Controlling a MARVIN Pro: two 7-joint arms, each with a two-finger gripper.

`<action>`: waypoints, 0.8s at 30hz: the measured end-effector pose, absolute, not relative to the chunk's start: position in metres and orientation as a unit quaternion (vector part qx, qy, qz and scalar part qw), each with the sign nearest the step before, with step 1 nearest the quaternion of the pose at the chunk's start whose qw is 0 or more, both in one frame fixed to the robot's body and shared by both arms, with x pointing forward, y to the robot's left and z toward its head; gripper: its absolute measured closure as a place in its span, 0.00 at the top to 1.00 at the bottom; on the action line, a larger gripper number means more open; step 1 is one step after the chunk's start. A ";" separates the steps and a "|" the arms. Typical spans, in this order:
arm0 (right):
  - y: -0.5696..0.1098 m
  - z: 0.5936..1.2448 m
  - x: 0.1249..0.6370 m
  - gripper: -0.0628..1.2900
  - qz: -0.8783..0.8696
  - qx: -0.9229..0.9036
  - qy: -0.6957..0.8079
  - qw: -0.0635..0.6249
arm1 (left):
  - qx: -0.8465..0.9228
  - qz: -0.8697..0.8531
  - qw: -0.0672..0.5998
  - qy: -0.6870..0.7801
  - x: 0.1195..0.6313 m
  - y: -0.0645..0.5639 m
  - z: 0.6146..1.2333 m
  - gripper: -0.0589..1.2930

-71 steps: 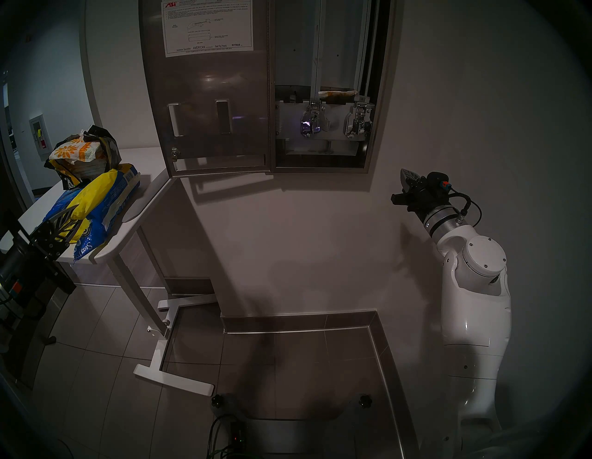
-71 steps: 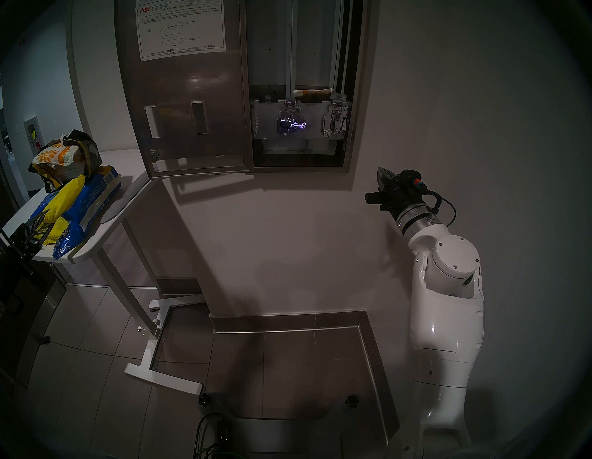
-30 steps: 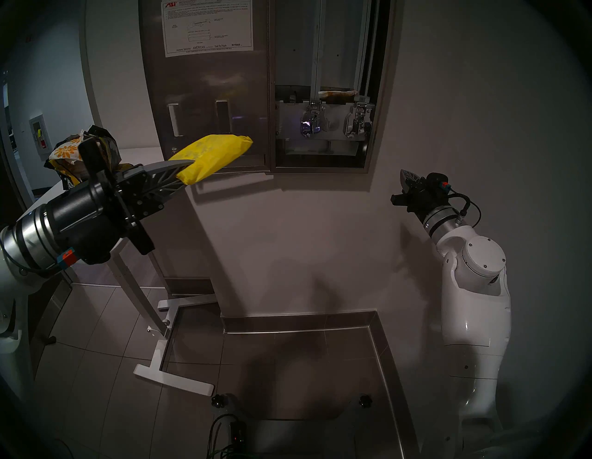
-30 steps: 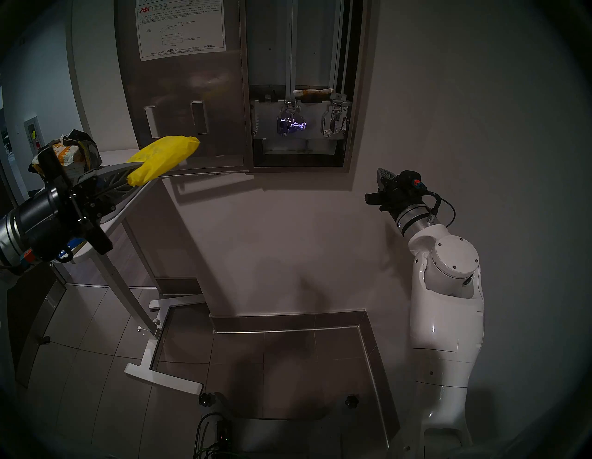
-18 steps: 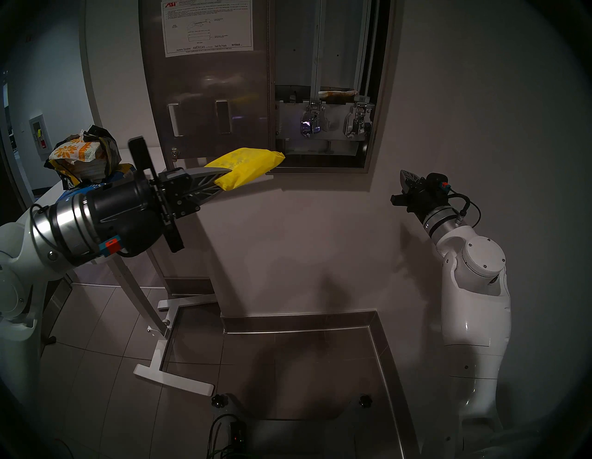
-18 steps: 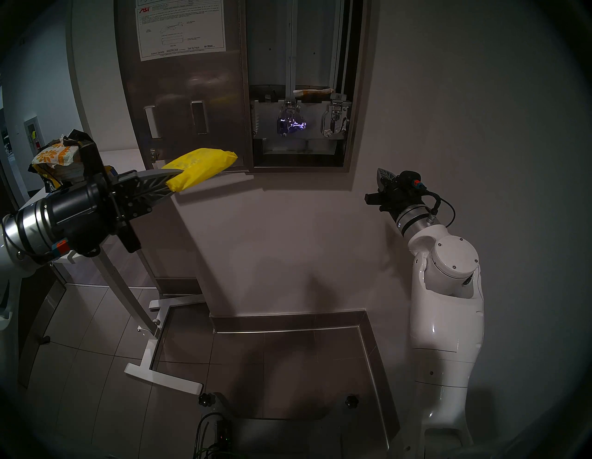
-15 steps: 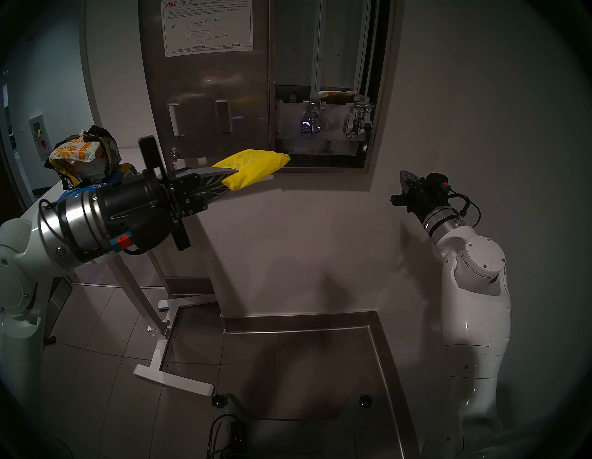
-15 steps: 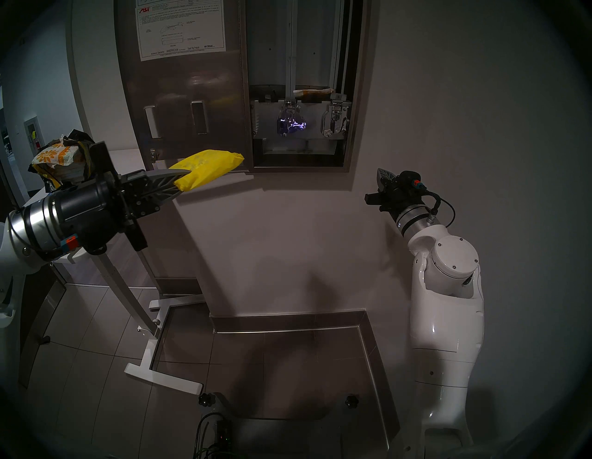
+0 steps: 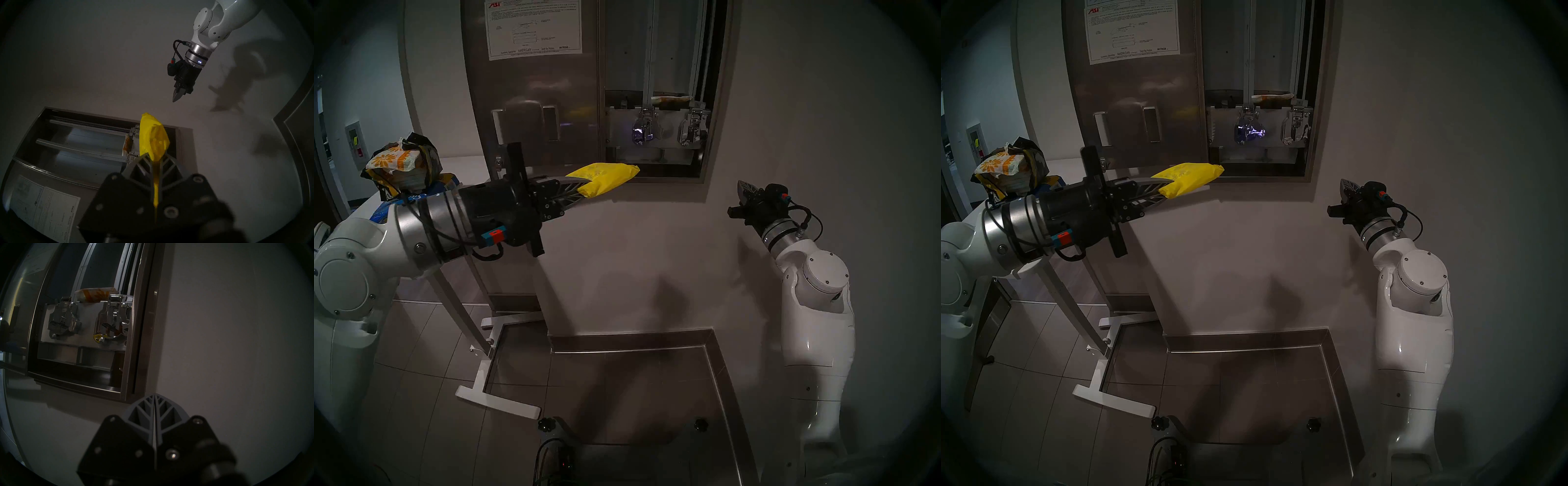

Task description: Open the dispenser door, put the pads inside, close the door

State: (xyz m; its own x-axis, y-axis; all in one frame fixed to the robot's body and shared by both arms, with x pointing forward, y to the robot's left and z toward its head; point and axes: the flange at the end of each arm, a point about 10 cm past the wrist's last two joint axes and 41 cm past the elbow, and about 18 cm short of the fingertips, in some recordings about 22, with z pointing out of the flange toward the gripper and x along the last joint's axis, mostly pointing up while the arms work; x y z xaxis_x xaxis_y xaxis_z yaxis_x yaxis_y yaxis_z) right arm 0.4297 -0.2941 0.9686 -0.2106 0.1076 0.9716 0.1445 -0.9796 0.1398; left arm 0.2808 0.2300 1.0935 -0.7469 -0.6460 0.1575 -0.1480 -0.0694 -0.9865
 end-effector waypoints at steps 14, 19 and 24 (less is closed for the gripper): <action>-0.294 0.968 0.430 0.02 -0.771 -0.628 -0.100 0.012 | -0.352 -0.661 0.205 0.630 0.299 0.211 1.099 0.03; -0.294 0.969 0.430 0.02 -0.771 -0.628 -0.100 0.012 | -0.365 -0.661 0.210 0.621 0.303 0.206 1.100 0.03; -0.294 0.969 0.430 0.02 -0.772 -0.628 -0.100 0.012 | -0.379 -0.661 0.216 0.611 0.308 0.199 1.102 0.03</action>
